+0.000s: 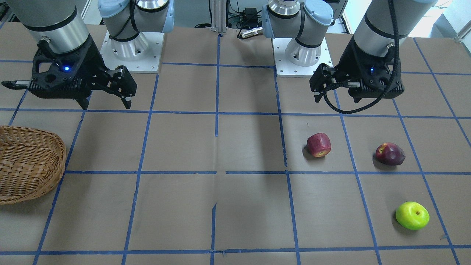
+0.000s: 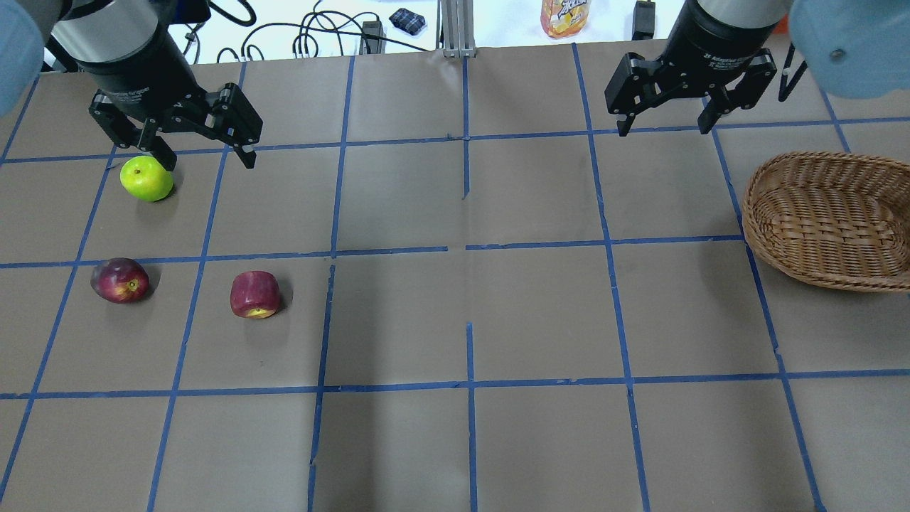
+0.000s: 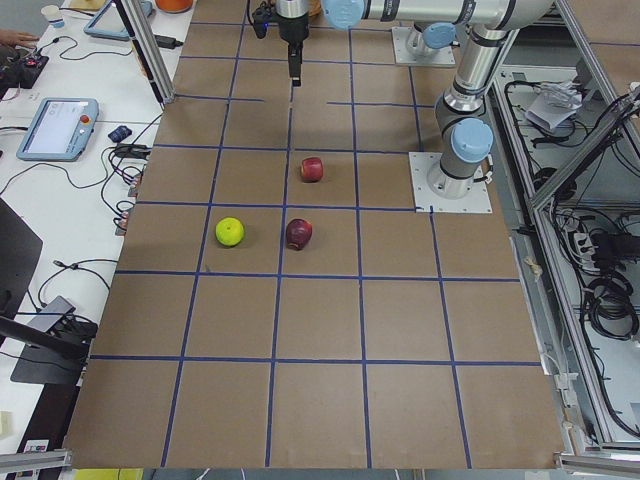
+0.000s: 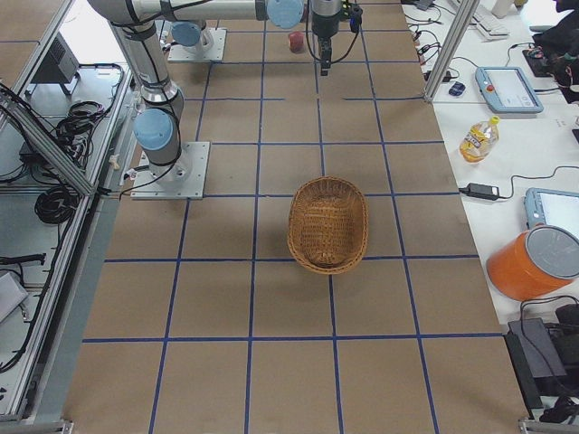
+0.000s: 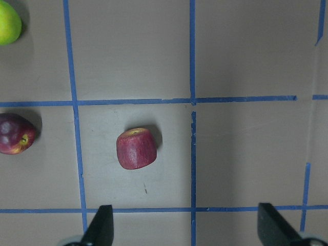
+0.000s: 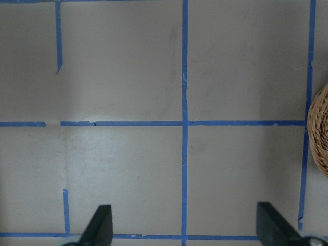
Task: Put all apples into basket
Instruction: 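Reach down and grasp the red apple nearer the table center with left gripper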
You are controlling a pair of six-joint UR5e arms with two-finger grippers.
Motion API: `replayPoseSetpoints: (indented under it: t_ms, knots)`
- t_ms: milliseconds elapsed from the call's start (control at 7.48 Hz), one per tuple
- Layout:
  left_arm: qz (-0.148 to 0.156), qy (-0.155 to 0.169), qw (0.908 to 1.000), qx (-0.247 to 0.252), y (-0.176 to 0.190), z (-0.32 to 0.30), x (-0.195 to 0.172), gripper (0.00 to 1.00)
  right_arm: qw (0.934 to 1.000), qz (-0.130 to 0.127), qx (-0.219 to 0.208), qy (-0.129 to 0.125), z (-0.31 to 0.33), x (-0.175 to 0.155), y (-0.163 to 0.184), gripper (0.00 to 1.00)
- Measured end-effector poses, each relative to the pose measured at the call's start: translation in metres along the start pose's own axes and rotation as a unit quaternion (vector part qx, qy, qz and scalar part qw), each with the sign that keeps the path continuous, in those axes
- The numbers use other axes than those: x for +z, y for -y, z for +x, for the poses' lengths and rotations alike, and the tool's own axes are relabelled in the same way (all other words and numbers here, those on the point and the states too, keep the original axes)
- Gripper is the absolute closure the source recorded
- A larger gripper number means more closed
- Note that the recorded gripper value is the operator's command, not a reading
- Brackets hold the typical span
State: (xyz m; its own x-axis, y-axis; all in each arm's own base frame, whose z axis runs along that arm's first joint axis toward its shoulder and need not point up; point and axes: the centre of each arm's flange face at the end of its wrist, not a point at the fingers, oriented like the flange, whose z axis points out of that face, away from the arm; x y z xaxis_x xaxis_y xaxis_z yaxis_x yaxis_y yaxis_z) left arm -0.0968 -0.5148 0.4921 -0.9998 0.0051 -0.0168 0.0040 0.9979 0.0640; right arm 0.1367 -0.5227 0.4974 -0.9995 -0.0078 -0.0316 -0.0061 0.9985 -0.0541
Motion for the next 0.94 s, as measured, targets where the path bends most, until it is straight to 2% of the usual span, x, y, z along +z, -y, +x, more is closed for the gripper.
replayPoseSetpoints:
  t_ms: [134, 401, 669, 936]
  knots:
    - [-0.022, -0.002, 0.9997, -0.007, 0.001, -0.009, 0.017, 0.00, 1.0000, 0.000, 0.000, -0.001, 0.000, 0.000, 0.000, 0.00]
    - [-0.075, -0.012, 0.9969, -0.021, -0.001, -0.036, 0.079, 0.00, 1.0000, -0.003, 0.000, -0.001, 0.000, 0.000, -0.001, 0.00]
    - [-0.087, -0.023, 0.9959, -0.009, -0.003, -0.068, 0.146, 0.00, 1.0000, -0.005, 0.001, 0.001, 0.000, 0.002, -0.002, 0.00]
    - [-0.083, -0.026, 0.9962, -0.007, -0.012, -0.078, 0.210, 0.00, 1.0000, -0.007, 0.001, 0.002, -0.001, 0.007, -0.003, 0.00]
